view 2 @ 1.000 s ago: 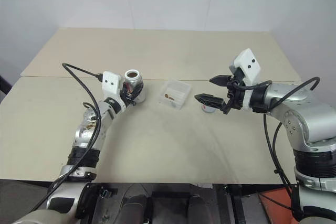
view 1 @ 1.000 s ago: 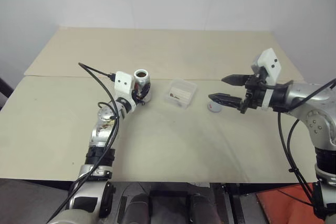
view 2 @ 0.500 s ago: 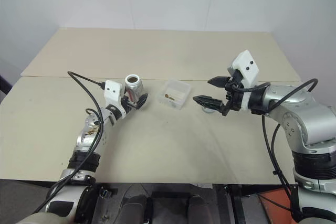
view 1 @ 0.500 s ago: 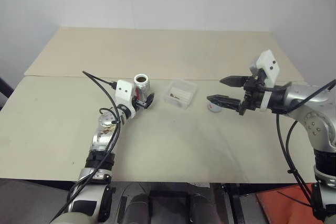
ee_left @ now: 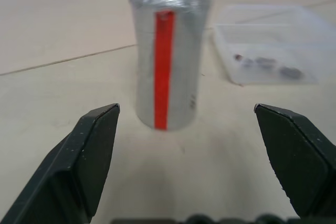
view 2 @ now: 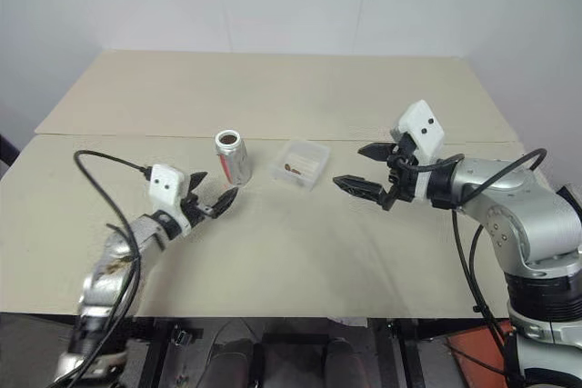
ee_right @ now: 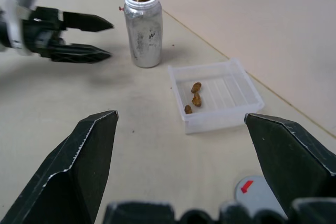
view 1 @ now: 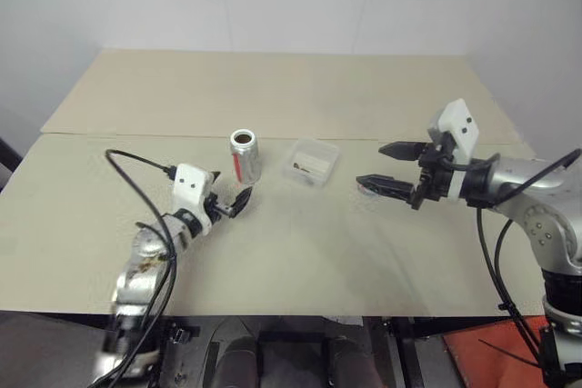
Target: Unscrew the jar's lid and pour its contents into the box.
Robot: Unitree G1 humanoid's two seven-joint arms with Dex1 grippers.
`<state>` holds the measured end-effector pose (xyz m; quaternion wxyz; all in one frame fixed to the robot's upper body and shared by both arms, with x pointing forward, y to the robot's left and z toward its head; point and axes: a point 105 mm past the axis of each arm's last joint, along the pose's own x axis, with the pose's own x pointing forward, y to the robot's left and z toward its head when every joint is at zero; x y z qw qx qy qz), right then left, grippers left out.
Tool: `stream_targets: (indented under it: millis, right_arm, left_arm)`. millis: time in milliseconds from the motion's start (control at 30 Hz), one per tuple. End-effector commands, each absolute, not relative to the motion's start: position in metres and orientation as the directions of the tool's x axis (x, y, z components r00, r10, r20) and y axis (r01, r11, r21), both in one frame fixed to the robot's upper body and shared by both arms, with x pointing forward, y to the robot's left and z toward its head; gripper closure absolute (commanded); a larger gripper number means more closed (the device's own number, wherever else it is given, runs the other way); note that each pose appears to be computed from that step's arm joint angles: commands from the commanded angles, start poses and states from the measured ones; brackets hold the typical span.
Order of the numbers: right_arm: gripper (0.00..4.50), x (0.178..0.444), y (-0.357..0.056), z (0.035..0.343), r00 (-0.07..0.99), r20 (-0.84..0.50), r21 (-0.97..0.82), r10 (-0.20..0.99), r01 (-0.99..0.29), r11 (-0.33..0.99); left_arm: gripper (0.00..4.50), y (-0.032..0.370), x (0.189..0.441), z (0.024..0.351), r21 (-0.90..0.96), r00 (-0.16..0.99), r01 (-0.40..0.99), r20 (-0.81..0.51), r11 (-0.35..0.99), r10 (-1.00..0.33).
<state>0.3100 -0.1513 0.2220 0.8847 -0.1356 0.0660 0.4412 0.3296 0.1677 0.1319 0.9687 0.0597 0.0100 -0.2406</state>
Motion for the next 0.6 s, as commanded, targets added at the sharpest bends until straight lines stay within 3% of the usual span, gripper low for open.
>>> stream_targets:
  millis: [33, 267, 433, 600]
  right_arm:
    - [0.00, 0.302, -0.155, 0.237, 0.604, -0.190, -0.231, 0.774, -0.794, 0.563]
    - [0.00, 0.294, -0.157, 0.233, 0.559, -0.195, -0.253, 0.806, -0.822, 0.510]
    - [0.00, 0.292, -0.159, 0.232, 0.556, -0.203, -0.258, 0.806, -0.825, 0.503]
    - [0.00, 0.289, -0.159, 0.231, 0.550, -0.211, -0.260, 0.808, -0.829, 0.496]
  left_arm:
    - [0.03, 0.173, 0.310, 0.169, 0.192, 0.853, 0.509, 0.013, 0.839, -0.521]
    - [0.03, 0.191, 0.283, 0.199, 0.379, 0.743, 0.633, -0.052, 0.676, -0.667]
    - [0.03, 0.202, 0.287, 0.216, 0.421, 0.722, 0.627, 0.000, 0.655, -0.691]
    - [0.03, 0.198, 0.286, 0.213, 0.409, 0.671, 0.682, -0.023, 0.606, -0.741]
